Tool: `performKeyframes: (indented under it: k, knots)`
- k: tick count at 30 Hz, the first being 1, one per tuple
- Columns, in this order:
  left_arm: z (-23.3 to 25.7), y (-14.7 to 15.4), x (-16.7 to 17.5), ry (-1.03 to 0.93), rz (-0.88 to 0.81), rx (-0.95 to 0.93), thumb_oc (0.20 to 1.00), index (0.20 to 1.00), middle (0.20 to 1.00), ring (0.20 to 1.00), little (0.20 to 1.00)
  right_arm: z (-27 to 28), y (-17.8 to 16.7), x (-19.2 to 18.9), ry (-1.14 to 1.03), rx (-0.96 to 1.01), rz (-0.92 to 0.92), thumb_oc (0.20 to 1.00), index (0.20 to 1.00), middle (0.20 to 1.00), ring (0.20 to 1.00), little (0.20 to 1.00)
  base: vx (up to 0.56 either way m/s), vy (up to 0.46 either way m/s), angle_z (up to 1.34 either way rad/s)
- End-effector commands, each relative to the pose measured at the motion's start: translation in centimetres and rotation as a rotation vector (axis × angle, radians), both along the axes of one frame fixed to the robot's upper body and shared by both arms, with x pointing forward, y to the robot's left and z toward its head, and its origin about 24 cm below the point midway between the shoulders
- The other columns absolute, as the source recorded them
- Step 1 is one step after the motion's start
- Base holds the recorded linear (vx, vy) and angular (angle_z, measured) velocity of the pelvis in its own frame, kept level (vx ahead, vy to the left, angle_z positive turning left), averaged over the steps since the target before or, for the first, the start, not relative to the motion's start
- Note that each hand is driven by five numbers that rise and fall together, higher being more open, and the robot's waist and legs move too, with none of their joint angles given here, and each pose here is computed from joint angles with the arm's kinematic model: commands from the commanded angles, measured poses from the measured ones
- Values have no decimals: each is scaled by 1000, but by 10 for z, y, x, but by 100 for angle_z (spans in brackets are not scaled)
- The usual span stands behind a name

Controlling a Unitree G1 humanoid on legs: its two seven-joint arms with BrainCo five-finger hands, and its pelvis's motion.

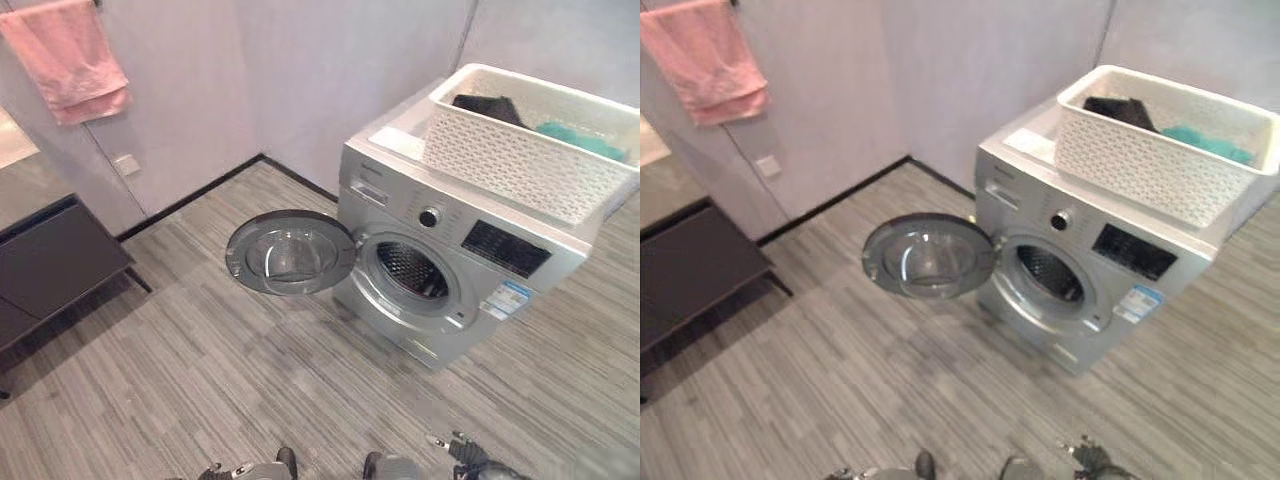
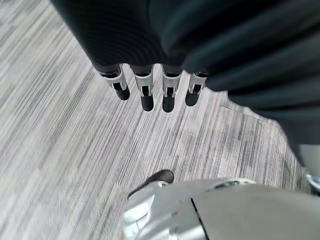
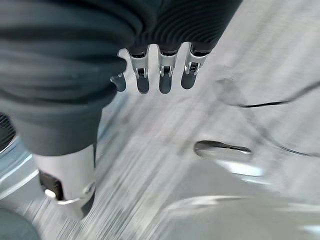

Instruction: Grab the laundry basket,head to the washer,open it,put in the laundry and shut it.

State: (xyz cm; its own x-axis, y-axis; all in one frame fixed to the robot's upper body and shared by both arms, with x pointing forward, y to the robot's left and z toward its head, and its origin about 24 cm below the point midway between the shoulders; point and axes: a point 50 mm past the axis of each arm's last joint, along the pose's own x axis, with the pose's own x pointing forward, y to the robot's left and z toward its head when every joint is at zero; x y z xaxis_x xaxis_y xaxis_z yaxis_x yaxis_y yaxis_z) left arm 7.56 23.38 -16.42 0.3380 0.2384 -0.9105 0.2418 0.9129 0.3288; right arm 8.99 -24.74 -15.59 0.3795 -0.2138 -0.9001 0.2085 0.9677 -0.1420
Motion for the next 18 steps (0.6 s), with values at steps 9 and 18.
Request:
performKeyframes:
  k: [9,18]
  knots:
    - [5,7,17,-33,-18,18,1000,1000,1000,1000,1000,12,-16,23,-78,-50,5,1000,1000,1000,1000,1000,119,-6,10]
    - [-3,3,-15,69,18,-7,1000,1000,1000,1000,1000,11,-2,32,-89,-16,88,1000,1000,1000,1000,1000,40,2,2]
